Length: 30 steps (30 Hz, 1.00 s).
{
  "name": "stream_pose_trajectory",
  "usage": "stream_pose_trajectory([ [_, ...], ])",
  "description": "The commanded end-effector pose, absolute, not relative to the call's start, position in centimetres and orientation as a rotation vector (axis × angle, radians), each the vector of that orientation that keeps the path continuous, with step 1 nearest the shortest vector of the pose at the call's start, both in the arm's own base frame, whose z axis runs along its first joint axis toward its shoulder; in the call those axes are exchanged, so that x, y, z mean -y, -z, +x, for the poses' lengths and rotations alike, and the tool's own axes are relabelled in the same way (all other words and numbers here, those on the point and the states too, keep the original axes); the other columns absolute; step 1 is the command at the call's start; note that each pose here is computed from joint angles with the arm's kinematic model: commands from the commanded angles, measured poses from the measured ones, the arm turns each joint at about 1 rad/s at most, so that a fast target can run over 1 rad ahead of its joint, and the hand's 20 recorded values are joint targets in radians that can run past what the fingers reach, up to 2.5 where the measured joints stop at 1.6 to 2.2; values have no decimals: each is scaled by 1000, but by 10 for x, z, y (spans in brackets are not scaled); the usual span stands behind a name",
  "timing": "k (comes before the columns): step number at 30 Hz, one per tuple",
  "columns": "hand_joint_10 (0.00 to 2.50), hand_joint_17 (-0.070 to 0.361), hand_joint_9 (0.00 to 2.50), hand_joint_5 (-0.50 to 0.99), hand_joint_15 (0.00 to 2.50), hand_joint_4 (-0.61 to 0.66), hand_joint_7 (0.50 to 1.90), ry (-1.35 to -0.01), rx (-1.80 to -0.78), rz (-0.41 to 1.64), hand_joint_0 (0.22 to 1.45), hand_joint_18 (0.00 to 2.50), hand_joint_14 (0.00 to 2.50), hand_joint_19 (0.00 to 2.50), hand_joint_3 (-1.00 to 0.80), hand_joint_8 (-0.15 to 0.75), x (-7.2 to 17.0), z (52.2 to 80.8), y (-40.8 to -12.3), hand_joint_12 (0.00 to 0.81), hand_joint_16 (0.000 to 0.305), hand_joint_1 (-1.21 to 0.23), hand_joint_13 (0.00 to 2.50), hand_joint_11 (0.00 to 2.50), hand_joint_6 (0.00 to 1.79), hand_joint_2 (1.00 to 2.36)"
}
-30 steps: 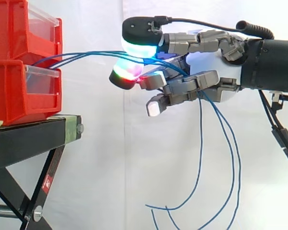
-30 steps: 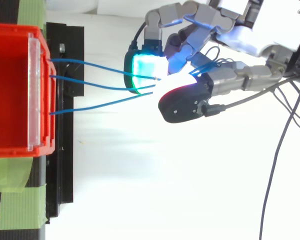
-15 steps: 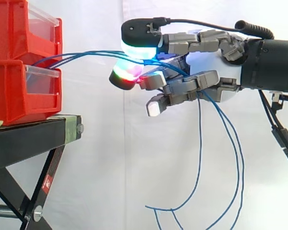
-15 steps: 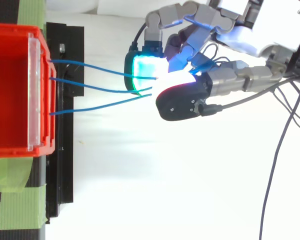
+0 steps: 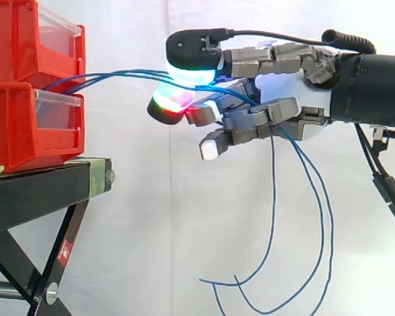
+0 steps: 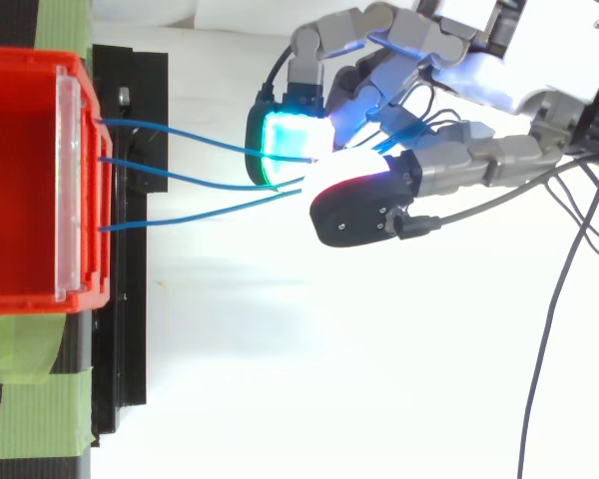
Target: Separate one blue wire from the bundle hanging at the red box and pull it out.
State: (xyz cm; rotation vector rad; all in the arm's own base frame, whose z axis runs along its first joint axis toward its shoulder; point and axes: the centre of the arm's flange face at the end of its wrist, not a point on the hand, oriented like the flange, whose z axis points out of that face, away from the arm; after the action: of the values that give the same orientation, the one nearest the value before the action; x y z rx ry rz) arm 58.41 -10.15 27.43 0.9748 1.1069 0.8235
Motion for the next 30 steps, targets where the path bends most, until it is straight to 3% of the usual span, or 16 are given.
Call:
stream_pose_trajectory([
  [1, 13, 119, 857, -236, 723, 216, 1161, -823, -1107, 975, 678, 708, 2103, 863, -80, 315, 102, 584, -274, 321, 53, -889, 1145, 1537, 778, 1032],
  [14, 16, 119, 768, -244, 595, 210, 1167, -823, -1107, 975, 697, 696, 2340, 867, -115, 310, 102, 584, -274, 317, 53, -926, 1088, 1478, 753, 1032],
  [22, 15, 123, 871, -218, 521, 249, 1216, -825, -1108, 974, 565, 760, 2500, 899, -363, 335, 101, 584, -274, 328, 55, -761, 1138, 1467, 673, 1012],
  [30, 13, 124, 896, -210, 496, 252, 1236, -823, -1105, 975, 555, 775, 2500, 897, -392, 339, 102, 584, -275, 324, 55, -735, 1144, 1469, 647, 1010],
])
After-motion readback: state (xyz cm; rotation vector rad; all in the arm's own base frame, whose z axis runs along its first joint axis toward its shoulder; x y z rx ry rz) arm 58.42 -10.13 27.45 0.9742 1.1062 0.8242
